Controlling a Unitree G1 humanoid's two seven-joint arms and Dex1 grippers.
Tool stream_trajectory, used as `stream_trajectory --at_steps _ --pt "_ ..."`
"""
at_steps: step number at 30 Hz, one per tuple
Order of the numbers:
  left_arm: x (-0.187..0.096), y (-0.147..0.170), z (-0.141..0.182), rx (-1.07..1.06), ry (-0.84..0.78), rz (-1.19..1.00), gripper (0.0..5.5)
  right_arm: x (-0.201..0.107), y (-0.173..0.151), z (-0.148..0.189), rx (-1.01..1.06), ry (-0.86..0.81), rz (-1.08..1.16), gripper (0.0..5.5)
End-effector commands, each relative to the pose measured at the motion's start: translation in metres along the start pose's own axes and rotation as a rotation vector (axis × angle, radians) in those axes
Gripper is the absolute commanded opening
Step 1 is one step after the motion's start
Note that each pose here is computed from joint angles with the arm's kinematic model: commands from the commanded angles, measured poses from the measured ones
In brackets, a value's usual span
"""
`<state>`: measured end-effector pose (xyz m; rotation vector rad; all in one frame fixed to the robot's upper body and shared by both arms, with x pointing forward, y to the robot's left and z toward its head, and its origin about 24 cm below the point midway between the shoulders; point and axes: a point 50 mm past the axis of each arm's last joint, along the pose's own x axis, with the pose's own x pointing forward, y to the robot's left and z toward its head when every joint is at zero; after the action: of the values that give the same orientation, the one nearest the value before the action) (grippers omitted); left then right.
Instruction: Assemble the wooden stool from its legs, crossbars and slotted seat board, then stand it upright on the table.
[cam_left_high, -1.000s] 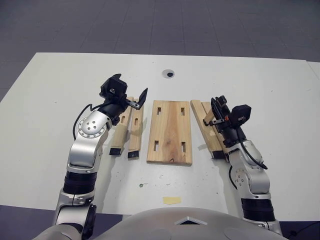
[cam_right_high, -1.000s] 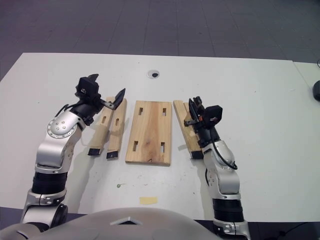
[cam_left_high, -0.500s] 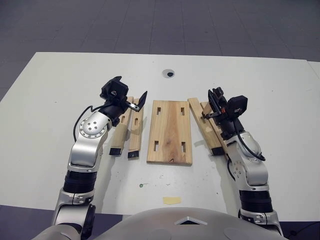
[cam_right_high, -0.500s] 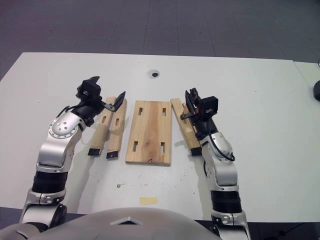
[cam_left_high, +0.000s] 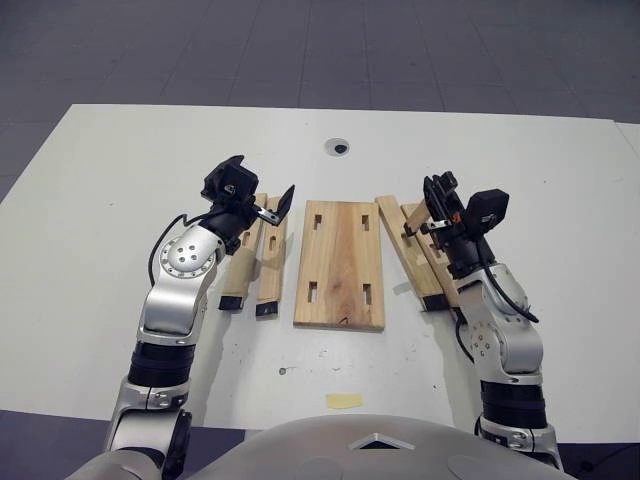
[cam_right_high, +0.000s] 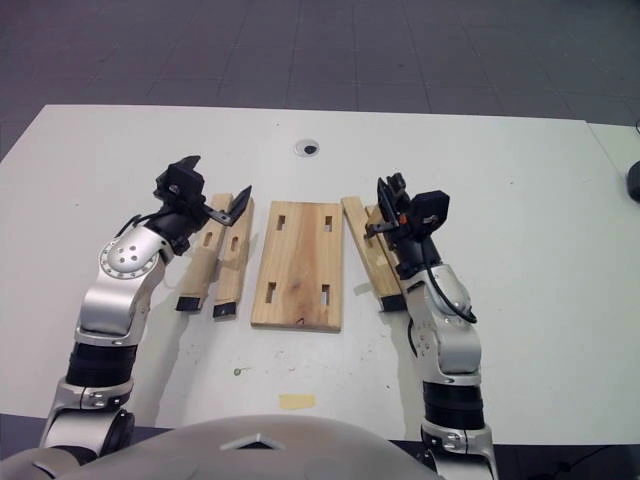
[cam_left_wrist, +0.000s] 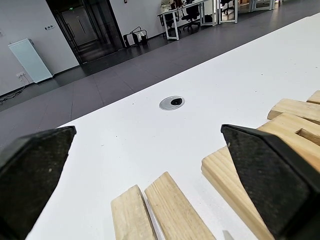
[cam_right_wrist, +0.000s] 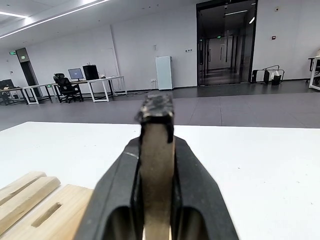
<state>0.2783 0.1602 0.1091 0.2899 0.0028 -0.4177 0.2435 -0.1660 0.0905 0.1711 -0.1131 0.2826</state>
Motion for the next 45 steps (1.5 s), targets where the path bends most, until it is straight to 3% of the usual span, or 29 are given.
stream_trajectory --at_steps 1,17,30,37,45 --pt "-0.002 -0.001 -0.003 0.010 0.013 -0.003 5.40 -0.008 -0.007 -0.009 0.055 0.046 -0.055 0.41" --pt "0.000 -0.004 -0.005 0.012 0.018 -0.012 5.40 0.001 -0.003 -0.004 0.103 0.006 -0.033 0.41" --pt "0.000 -0.006 -0.007 0.017 0.025 -0.020 5.40 -0.002 -0.005 -0.026 0.026 0.084 -0.008 0.41" --pt "0.002 -0.008 -0.006 0.023 0.020 -0.028 5.40 -0.023 -0.007 -0.067 0.007 0.233 0.007 0.41" --pt "0.002 -0.007 -0.006 0.023 0.022 -0.028 5.40 -0.017 -0.004 -0.062 0.000 0.194 0.004 0.41"
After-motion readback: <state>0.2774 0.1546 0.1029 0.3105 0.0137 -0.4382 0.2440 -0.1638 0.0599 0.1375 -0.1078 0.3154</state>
